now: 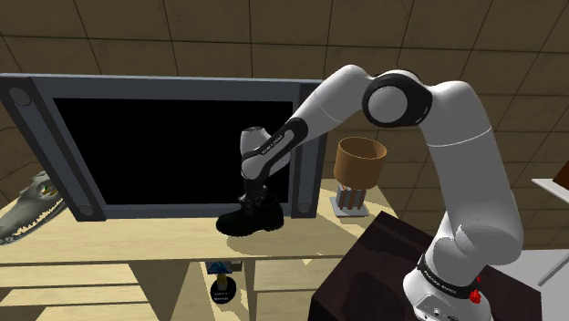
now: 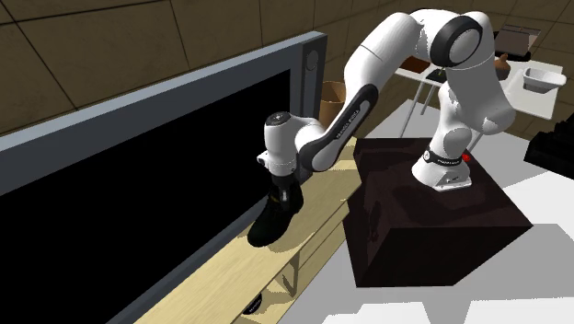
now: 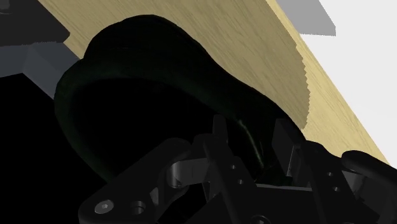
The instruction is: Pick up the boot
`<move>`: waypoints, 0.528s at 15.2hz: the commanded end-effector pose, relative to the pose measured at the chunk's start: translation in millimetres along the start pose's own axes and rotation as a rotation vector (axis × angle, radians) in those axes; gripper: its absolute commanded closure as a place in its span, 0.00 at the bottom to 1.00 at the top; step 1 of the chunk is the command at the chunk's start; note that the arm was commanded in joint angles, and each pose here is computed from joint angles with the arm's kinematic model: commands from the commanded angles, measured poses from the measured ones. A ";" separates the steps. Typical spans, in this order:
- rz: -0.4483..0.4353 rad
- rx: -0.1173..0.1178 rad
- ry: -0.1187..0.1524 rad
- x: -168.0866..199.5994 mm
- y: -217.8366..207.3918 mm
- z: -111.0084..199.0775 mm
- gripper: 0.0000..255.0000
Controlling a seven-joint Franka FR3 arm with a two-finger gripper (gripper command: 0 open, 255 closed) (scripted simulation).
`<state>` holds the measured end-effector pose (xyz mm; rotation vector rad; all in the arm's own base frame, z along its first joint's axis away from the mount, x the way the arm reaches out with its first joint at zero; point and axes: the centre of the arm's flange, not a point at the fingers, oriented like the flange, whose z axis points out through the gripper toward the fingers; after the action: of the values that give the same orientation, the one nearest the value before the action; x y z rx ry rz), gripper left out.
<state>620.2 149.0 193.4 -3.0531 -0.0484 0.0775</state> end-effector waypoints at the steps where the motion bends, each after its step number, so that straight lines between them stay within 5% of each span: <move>1: 0.000 0.001 0.003 1.0 -1.1 -12.3 1.00; 8: 0.000 0.001 0.003 -0.8 -4.3 -49.1 1.00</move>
<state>621.1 149.8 235.2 -3.0530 -0.0486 0.0773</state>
